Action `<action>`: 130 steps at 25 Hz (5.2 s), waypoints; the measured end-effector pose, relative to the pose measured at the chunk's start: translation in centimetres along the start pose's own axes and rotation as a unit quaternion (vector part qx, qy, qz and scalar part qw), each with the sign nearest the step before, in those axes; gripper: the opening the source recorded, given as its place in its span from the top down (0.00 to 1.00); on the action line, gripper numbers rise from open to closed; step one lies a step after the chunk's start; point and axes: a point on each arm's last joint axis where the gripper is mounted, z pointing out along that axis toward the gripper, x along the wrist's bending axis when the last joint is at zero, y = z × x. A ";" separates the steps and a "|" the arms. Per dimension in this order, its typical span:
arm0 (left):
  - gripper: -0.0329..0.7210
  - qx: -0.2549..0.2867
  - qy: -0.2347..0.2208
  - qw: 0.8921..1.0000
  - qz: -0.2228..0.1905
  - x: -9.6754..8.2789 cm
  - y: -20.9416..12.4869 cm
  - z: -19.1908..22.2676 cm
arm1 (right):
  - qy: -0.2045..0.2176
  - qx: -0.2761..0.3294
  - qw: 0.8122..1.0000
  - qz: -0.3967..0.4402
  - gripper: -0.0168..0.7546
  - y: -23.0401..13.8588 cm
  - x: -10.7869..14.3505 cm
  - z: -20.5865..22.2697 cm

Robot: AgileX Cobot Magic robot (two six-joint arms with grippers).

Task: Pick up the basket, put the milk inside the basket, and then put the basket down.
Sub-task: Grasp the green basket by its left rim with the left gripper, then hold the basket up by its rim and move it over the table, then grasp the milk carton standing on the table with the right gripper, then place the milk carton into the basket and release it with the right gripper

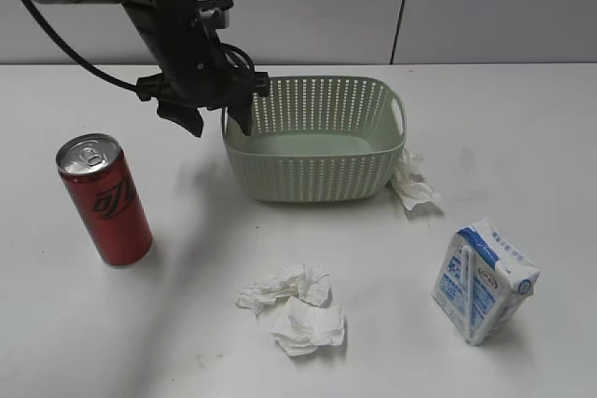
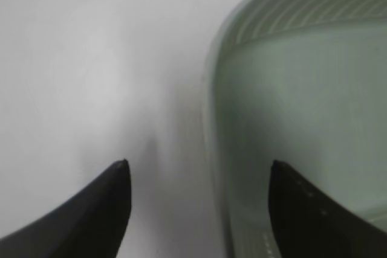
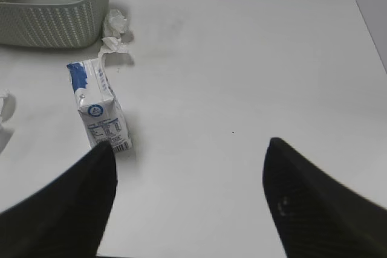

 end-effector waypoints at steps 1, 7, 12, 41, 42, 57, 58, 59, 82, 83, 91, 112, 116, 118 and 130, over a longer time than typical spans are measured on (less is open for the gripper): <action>0.25 0.001 -0.002 1.000 -0.003 0.0 0.0 0.3 | 0.000 0.000 1.000 0.000 0.24 0.0 0.0 0.0; 0.33 0.017 -0.009 1.000 -0.017 0.1 -0.3 2.1 | 0.000 0.000 1.000 0.000 0.24 0.0 0.0 0.0; 0.67 0.016 -0.013 1.000 -0.021 0.0 -0.3 2.1 | 0.000 0.000 1.000 0.000 0.24 0.0 0.0 0.0; 0.95 -0.002 0.021 0.999 -0.032 -6.1 -5.1 -8.7 | 0.093 0.142 0.985 -0.006 0.24 4.1 1.3 2.1; 0.95 0.003 0.027 0.999 -0.038 -5.9 -5.3 -8.4 | 0.100 0.158 0.982 -0.016 0.24 4.4 1.3 2.5; 0.95 -0.027 0.019 0.998 -0.051 -5.3 -4.9 -7.6 | 0.171 0.290 0.938 -0.077 0.24 6.3 2.7 12.5; 0.95 -0.028 0.020 0.998 -0.053 -5.1 -4.8 -7.6 | 0.176 0.297 0.935 -0.082 0.24 6.2 3.1 13.4; 0.95 -0.028 0.021 0.998 -0.056 -4.9 -4.7 -7.6 | 0.174 0.303 0.933 -0.082 0.24 6.2 3.5 14.4; 0.95 -0.033 0.032 0.998 -0.041 -4.0 -4.0 -6.6 | 0.134 0.414 0.893 -0.119 0.36 1.2 7.9 27.2; 0.95 -0.033 0.033 0.998 -0.040 -4.0 -4.0 -6.6 | 0.134 0.415 0.892 -0.118 0.42 1.2 8.0 27.3; 0.95 -0.033 0.034 0.998 -0.038 -4.0 -4.0 -6.6 | 0.136 0.445 0.879 -0.108 0.60 1.5 7.8 25.8; 0.95 0.002 0.026 0.998 -0.053 -4.1 -4.4 -4.1 | 0.187 0.258 0.942 -0.105 0.60 23.1 10.0 21.6; 0.95 0.004 0.021 0.998 -0.057 -4.2 -4.3 -3.3 | 0.195 0.302 0.928 -0.095 0.60 22.3 11.9 27.3; 0.95 -0.002 0.017 0.998 -0.057 -4.2 -4.2 -3.3 | 0.204 0.328 0.919 -0.082 0.60 21.1 12.8 30.0; 0.95 -0.007 0.014 0.998 -0.058 -4.3 -4.1 -3.3 | 0.194 0.358 0.905 -0.124 0.60 15.9 14.0 38.0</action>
